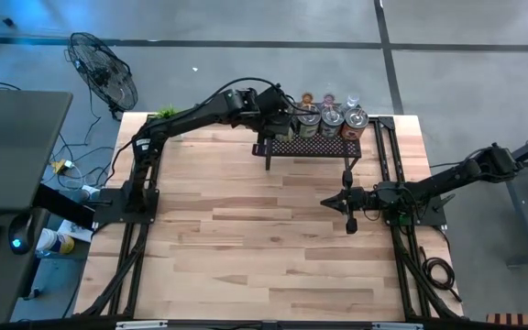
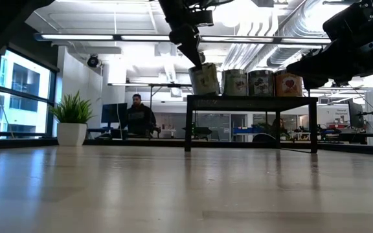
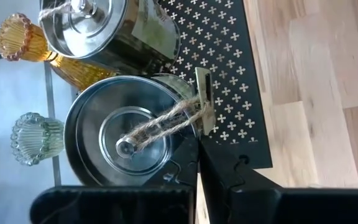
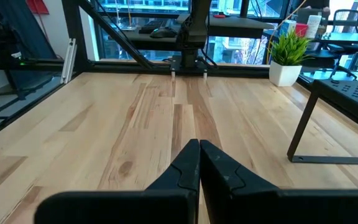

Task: Pick & Place candle stick holders
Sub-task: Put the green scented candle on the shelf aligned with the green scented candle

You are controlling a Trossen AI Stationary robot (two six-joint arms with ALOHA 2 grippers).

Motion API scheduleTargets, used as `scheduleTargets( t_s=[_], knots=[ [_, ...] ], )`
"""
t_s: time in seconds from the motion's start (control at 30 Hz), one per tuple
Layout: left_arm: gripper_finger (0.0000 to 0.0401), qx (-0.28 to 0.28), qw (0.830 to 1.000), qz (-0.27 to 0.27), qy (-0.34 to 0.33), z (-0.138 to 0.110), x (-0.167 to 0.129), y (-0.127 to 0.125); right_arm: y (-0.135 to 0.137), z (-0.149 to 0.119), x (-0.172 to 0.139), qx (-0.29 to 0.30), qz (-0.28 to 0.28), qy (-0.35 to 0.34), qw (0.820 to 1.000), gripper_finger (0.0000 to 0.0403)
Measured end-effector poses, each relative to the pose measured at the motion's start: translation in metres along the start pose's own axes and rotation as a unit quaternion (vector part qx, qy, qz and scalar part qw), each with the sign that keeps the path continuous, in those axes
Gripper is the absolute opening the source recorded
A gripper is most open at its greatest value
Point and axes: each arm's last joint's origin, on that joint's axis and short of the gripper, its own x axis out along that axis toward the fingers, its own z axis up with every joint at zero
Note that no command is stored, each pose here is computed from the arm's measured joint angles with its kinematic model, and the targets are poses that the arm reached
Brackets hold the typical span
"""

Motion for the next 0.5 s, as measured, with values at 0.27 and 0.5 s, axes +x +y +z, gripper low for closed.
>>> scheduleTargets(
  t_s=[0.27, 0.5],
  knots=[
    [0.0017, -0.001, 1.000, 0.015, 0.002, 0.0013, -0.0002, 0.0003, 0.0000, 0.0000, 0.0000, 0.000, 0.000, 0.000, 1.000, 0.0000],
    [0.0019, -0.003, 1.000, 0.028, -0.006, 0.0033, -0.0001, 0.0022, 0.0000, 0.0000, 0.0000, 0.000, 0.000, 0.000, 1.000, 0.0000]
  ],
)
